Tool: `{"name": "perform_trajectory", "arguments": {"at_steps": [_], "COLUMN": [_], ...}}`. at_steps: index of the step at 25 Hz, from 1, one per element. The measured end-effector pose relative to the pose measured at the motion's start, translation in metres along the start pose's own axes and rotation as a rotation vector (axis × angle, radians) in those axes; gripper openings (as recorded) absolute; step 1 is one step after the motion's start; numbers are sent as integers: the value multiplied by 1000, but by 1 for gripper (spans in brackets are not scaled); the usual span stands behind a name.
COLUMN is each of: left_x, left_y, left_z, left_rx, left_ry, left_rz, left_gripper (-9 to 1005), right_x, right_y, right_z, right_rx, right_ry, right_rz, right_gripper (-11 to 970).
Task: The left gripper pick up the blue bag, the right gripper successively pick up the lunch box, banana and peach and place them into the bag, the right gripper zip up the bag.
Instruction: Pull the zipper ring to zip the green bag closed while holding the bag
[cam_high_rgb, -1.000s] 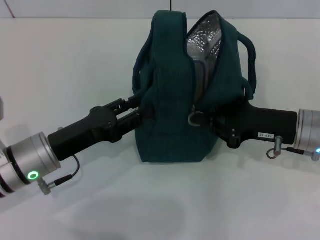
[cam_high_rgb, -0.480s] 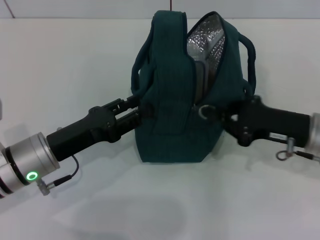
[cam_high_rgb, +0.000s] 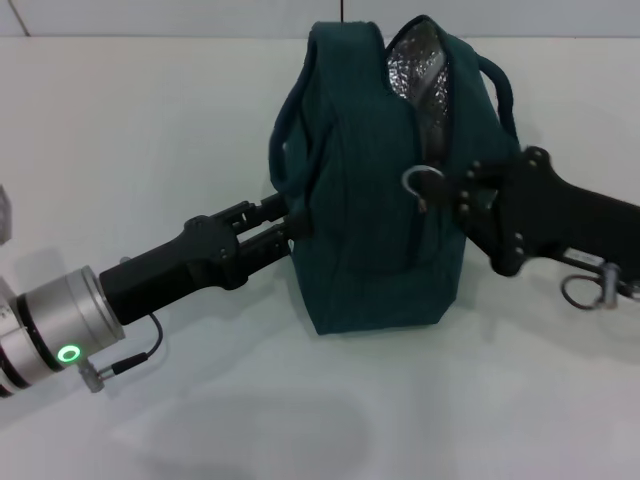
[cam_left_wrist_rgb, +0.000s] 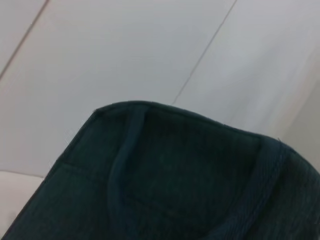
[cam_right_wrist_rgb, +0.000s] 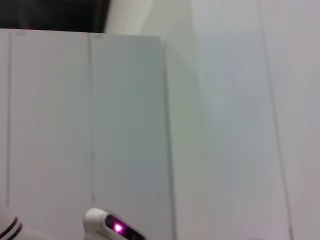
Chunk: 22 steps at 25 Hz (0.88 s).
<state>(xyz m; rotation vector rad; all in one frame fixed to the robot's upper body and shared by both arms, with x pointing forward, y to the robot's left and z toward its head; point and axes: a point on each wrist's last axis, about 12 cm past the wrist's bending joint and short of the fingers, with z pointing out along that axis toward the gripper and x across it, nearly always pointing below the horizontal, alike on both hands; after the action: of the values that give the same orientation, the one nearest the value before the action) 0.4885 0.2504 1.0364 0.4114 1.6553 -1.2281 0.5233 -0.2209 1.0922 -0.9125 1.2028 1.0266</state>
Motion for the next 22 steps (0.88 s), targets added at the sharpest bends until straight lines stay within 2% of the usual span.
{"name": "perform_trajectory", "arguments": {"at_steps": [5,13,18,22], "left_x": [3,10,12,14], "left_y": [-3,-9,-10,-10], "left_z": [1,0,-4,-6], "left_rx": [22,58,62,52], "left_ry": [7,41,50,50], "left_rz": [-5,-9,-16,-22], "left_gripper": [561,581,788,784], "right_x": [-5,-10,-11,-10], "right_y": [-8,-14,-16,-18], "right_z": [19,33,36,39], "right_rx": [-45,-78,-77,-73], "right_ry": [16,26,25,41], "right_rz": [-20,-45,-51,-61], "right_gripper": [11,11,11,11]}}
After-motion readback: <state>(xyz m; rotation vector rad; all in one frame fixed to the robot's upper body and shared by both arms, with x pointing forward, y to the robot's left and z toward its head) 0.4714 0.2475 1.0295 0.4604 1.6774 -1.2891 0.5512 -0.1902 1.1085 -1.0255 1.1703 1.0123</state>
